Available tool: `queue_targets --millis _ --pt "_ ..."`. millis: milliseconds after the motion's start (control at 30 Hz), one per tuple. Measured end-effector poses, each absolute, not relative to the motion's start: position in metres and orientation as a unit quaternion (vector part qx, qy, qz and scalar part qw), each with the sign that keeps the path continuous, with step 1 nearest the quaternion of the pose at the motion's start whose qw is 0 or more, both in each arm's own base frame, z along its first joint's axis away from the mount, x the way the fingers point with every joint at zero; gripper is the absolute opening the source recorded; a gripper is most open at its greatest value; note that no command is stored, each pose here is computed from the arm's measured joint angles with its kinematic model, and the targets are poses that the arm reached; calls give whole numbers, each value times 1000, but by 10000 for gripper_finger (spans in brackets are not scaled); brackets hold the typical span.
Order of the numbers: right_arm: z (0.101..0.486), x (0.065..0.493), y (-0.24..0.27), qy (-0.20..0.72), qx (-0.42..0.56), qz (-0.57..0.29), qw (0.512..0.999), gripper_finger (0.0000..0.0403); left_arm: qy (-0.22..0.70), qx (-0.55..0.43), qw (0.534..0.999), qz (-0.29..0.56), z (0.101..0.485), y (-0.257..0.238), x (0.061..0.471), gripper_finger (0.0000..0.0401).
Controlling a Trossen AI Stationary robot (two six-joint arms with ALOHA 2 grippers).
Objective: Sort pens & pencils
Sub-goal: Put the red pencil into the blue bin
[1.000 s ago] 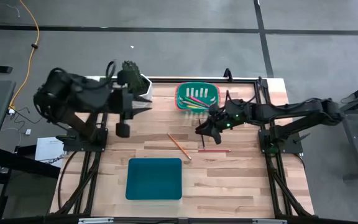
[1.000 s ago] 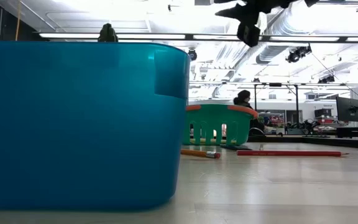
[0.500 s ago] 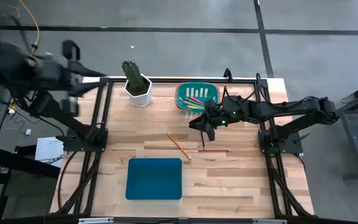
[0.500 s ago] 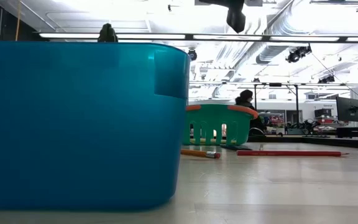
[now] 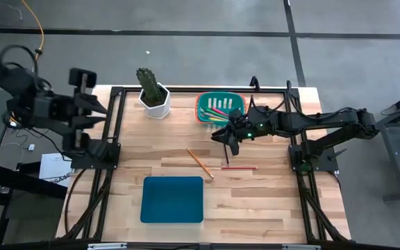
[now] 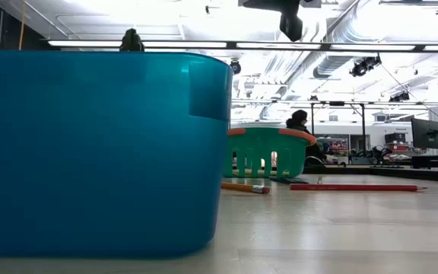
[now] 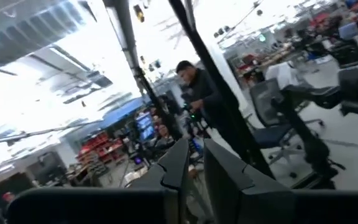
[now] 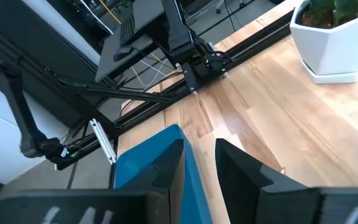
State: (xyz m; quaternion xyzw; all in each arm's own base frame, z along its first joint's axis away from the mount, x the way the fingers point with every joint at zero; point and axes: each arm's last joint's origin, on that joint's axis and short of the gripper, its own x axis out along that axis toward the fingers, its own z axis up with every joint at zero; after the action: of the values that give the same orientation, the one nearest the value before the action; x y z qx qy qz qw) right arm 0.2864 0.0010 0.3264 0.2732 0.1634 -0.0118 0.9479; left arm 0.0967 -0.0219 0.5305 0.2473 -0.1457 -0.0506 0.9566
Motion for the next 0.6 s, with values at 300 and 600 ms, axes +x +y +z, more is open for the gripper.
queue_targets --millis 300,600 --pt "326 286 3 164 294 -12 942 83 -195 238 951 -37 489 -20 89 70" --pt "325 286 12 174 304 -8 936 83 -249 251 934 -61 468 -16 63 72"
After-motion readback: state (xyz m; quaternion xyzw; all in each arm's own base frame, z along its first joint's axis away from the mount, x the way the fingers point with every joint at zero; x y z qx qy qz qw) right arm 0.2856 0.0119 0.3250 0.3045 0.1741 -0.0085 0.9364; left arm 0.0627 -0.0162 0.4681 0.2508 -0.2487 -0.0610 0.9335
